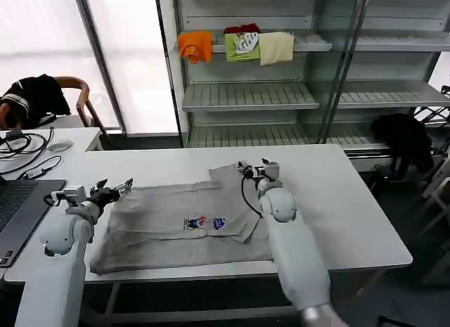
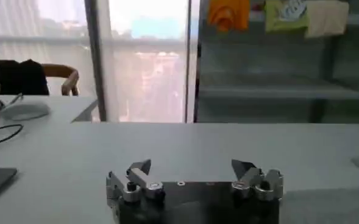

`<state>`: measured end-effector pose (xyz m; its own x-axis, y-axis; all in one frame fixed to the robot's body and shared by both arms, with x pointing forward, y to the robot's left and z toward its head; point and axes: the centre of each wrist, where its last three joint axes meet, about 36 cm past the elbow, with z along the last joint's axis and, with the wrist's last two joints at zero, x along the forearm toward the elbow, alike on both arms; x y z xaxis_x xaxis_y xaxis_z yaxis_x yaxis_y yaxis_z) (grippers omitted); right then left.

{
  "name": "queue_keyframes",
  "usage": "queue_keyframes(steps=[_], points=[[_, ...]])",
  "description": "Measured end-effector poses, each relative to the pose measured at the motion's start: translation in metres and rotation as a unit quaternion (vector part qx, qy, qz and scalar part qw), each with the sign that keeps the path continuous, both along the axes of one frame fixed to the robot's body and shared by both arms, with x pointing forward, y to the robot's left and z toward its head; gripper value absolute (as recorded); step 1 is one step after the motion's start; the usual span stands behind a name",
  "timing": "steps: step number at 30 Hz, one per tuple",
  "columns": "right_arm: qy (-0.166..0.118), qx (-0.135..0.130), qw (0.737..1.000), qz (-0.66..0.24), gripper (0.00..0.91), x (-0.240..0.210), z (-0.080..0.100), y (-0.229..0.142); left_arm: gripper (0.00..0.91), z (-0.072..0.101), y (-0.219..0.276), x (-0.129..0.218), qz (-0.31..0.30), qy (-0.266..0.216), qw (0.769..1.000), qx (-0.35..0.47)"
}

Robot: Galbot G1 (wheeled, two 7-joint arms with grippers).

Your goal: Fold and organize the clothes.

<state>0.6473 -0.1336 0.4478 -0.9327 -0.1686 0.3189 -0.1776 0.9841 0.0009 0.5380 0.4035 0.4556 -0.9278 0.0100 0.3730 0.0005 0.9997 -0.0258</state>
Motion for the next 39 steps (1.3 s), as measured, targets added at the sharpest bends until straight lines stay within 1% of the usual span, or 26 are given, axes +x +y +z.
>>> queue_keyframes(steps=[4,8,16,18,19,20,21,22,23,24,25,26,30,31,39], points=[[0.015,-0.006,1.0,0.001,0.907,0.016,-0.01,-0.002,0.907,-0.006,0.003,0.013,0.002,0.014,1.0,0.004],[0.024,-0.008,1.0,0.003,0.907,0.026,-0.014,-0.003,0.907,-0.011,0.007,0.023,0.005,0.028,1.0,0.009],[0.037,0.007,0.999,0.015,0.907,0.036,-0.02,-0.006,0.907,-0.017,0.012,0.031,0.007,0.042,0.999,0.018],[0.039,0.011,0.999,0.019,0.877,0.037,-0.021,-0.006,0.907,-0.017,0.013,0.031,0.008,0.044,0.999,0.018],[0.04,0.012,0.999,0.022,0.816,0.038,-0.022,-0.006,0.887,-0.018,0.013,0.031,0.007,0.045,0.999,0.018],[0.042,0.011,0.999,0.023,0.695,0.038,-0.023,-0.005,0.806,-0.018,0.014,0.031,0.007,0.045,0.999,0.018],[0.044,0.011,0.999,0.024,0.625,0.039,-0.024,-0.005,0.725,-0.018,0.014,0.03,0.007,0.046,0.999,0.017],[0.047,0.011,0.999,0.025,0.544,0.039,-0.025,-0.005,0.544,-0.019,0.015,0.03,0.007,0.046,0.999,0.017],[0.049,0.01,0.998,0.026,0.322,0.039,-0.027,-0.006,0.312,-0.019,0.015,0.029,0.007,0.047,0.999,0.018],[0.05,0.01,0.998,0.027,0.191,0.039,-0.028,-0.006,0.202,-0.02,0.015,0.029,0.006,0.048,0.999,0.018],[0.05,0.009,0.998,0.029,0.0,0.039,-0.029,-0.006,0.06,-0.02,0.015,0.028,0.006,0.048,0.999,0.019],[0.05,0.008,0.998,0.03,0.0,0.039,-0.029,-0.006,0.02,-0.021,0.015,0.028,0.006,0.05,0.999,0.019],[0.051,0.005,0.998,0.034,0.0,0.039,-0.031,-0.005,0.01,-0.027,0.014,0.025,0.003,0.056,0.998,0.017],[0.051,0.004,0.998,0.035,0.0,0.038,-0.032,-0.005,0.02,-0.028,0.014,0.024,0.002,0.057,0.998,0.017],[0.053,0.005,0.998,0.041,0.0,0.034,-0.036,-0.004,0.01,-0.033,0.012,0.022,-0.003,0.06,0.998,0.012]])
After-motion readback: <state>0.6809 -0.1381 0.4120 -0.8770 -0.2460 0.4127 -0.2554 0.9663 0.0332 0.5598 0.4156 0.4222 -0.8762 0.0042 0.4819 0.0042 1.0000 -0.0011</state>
